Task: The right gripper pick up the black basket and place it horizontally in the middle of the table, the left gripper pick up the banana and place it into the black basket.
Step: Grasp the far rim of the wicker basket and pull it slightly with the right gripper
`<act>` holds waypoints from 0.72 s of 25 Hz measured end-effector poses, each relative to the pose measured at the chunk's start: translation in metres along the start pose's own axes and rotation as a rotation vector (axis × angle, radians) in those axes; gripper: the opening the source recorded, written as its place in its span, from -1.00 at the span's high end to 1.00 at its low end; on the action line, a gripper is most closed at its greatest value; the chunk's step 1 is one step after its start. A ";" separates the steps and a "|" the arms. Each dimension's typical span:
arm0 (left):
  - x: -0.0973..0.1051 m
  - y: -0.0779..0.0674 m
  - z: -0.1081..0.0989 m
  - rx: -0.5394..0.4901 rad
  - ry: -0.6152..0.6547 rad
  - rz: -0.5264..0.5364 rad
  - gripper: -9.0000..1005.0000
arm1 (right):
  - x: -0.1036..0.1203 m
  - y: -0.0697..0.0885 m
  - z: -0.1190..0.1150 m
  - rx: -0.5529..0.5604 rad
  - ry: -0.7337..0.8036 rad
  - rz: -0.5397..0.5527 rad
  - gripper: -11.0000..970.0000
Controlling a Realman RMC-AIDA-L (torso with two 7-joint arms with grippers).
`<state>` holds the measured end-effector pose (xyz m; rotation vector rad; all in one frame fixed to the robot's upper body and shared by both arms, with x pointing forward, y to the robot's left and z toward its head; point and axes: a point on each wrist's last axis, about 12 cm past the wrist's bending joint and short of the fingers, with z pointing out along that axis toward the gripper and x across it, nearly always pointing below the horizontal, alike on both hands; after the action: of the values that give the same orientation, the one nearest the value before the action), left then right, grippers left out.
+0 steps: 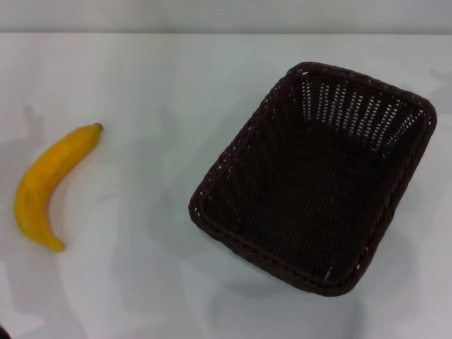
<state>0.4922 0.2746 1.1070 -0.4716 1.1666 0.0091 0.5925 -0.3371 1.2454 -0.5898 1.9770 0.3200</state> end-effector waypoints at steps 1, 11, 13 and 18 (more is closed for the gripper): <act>0.000 0.000 0.000 0.002 0.001 0.000 -0.77 | -0.001 0.002 0.001 -0.012 0.009 -0.009 -0.35; 0.004 -0.001 -0.006 0.013 0.023 -0.006 -0.77 | -0.010 0.020 0.017 -0.092 0.056 -0.091 -0.52; 0.005 -0.001 -0.007 0.014 0.026 -0.005 -0.77 | -0.013 0.026 0.025 -0.106 0.090 -0.129 -0.52; 0.005 -0.001 -0.007 0.013 0.028 -0.003 -0.77 | -0.019 0.032 0.045 -0.140 0.148 -0.155 -0.52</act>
<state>0.4883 0.2702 1.1004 -0.4638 1.1922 -0.0076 0.6170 -0.2841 1.2405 -0.8732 2.0466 0.3284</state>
